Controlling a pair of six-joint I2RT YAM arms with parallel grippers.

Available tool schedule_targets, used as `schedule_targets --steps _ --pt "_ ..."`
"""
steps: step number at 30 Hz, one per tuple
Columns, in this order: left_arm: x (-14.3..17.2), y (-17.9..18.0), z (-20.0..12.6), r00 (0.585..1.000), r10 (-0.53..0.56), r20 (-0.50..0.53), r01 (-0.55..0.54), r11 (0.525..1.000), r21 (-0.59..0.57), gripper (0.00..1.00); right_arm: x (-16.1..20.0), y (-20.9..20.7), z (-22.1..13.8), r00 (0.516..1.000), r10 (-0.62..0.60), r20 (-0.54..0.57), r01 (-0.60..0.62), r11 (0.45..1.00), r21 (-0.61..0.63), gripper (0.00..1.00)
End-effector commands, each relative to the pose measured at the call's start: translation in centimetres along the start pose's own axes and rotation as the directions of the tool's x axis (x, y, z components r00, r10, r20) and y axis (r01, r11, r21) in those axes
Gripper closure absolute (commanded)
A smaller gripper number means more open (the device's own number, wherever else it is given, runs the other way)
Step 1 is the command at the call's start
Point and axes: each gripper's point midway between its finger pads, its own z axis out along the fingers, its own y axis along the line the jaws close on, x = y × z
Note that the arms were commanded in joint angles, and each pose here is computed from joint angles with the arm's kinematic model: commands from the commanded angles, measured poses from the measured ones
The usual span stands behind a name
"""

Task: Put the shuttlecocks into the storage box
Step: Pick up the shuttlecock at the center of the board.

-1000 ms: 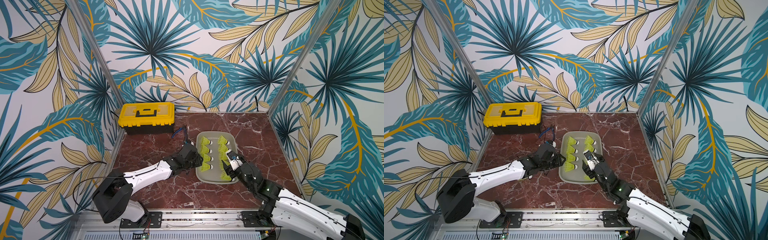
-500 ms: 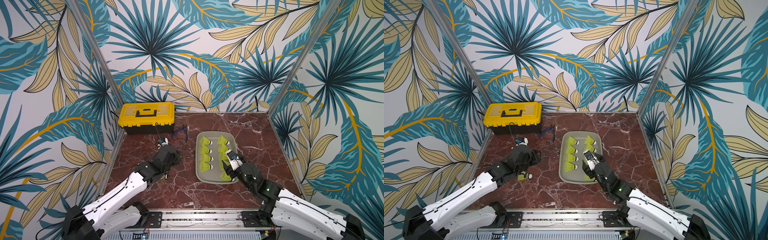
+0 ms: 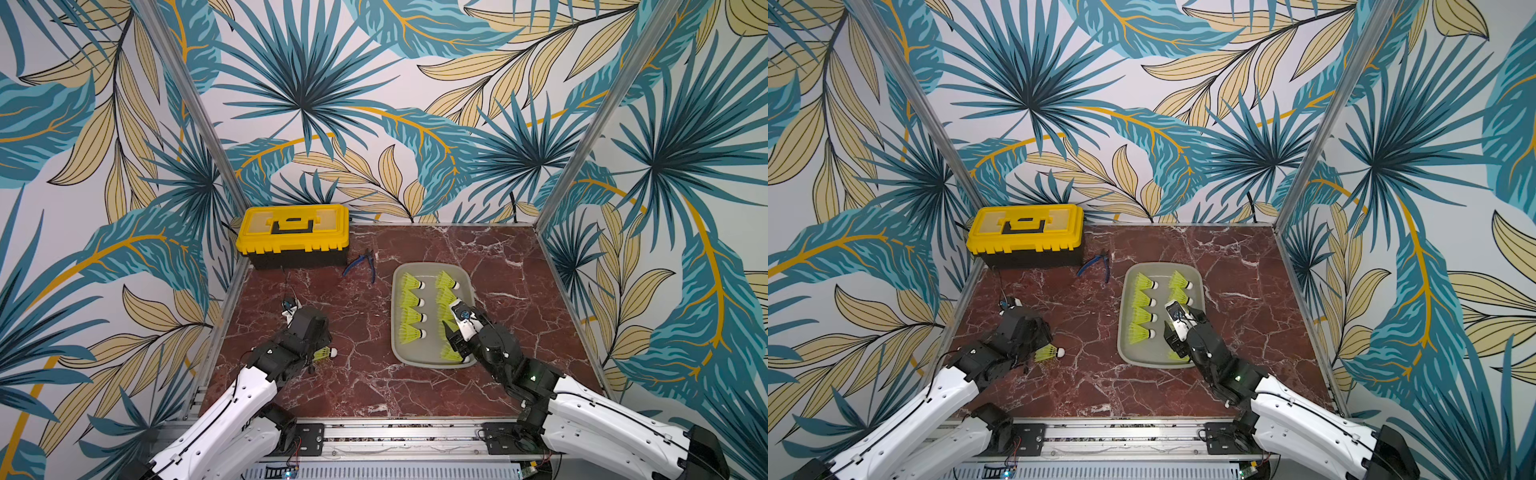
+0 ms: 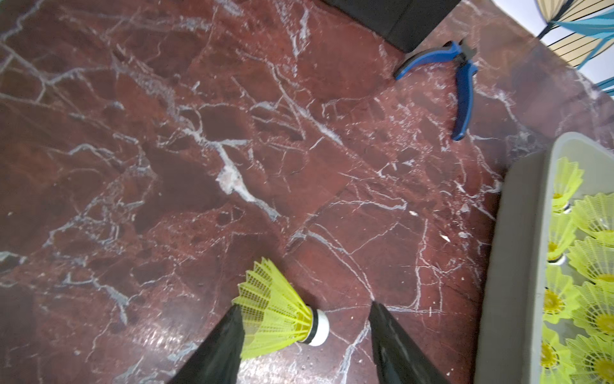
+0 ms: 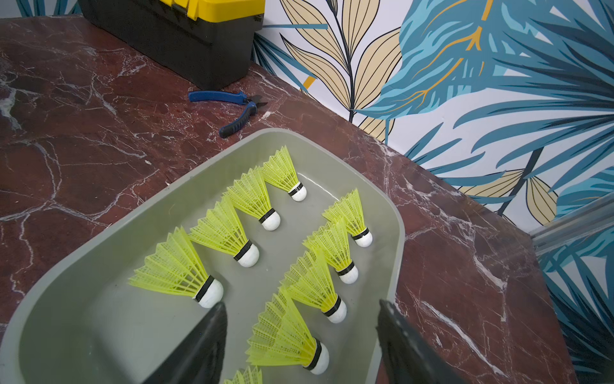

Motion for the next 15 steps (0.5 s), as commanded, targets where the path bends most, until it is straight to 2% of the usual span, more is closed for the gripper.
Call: schedule_targets --steps 1,9,15 --pt "1.7 0.8 0.7 0.997 -0.032 -0.074 0.034 0.999 0.020 0.38 0.1 -0.1 0.1 1.000 0.016 0.004 -0.016 1.000 0.011 0.28" --pt "2.4 1.9 1.7 0.994 -0.033 -0.100 0.033 0.999 -0.002 0.47 0.1 -0.1 0.1 1.000 0.018 0.002 -0.018 1.000 0.009 0.28" --pt "2.9 2.5 2.5 0.992 -0.034 -0.119 0.032 0.999 -0.019 0.50 0.1 0.1 0.2 1.000 0.020 0.003 -0.020 1.000 0.005 0.28"
